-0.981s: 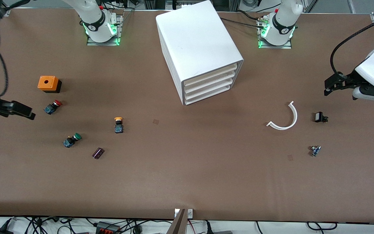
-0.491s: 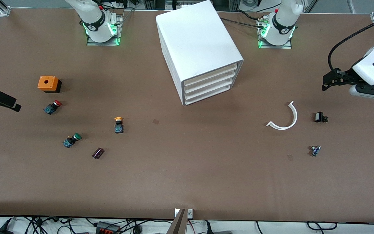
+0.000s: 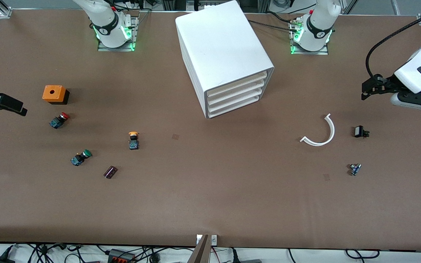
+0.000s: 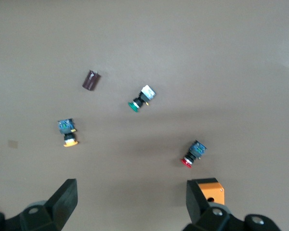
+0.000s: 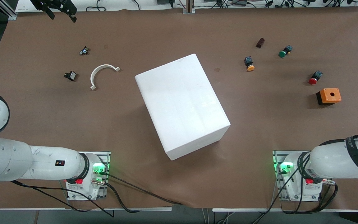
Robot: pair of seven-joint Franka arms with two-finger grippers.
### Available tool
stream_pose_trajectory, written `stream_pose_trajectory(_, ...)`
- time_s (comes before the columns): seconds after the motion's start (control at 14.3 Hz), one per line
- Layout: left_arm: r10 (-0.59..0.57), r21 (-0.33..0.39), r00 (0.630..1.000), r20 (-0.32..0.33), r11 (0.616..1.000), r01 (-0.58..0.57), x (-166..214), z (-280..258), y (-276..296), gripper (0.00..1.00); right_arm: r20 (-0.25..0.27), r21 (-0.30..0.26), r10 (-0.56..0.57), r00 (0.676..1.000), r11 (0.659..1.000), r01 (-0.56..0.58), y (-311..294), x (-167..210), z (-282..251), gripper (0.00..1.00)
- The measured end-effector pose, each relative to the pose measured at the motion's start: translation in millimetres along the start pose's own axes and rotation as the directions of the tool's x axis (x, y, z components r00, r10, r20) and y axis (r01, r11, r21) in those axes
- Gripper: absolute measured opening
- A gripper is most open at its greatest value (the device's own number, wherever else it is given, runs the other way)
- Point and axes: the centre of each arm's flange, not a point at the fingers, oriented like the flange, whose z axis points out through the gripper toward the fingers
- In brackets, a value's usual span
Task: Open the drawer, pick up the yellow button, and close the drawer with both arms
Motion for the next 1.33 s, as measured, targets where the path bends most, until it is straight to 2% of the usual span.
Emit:
stream_pose_trajectory(0.49,0.001,0.000,1.000,-0.001,1.000,-0.001,0.1,-0.9,0.3,1.00,0.029,-0.010,-0.023,0.999,1.000,0.024,2.6,-37.1,8.9,1.00)
stream_pose_trajectory(1.33,0.001,-0.002,1.000,0.014,1.000,-0.001,-1.5,0.2,0.8,1.00,0.029,-0.009,-0.041,0.999,0.999,0.042,0.0,-38.7,11.0,1.00)
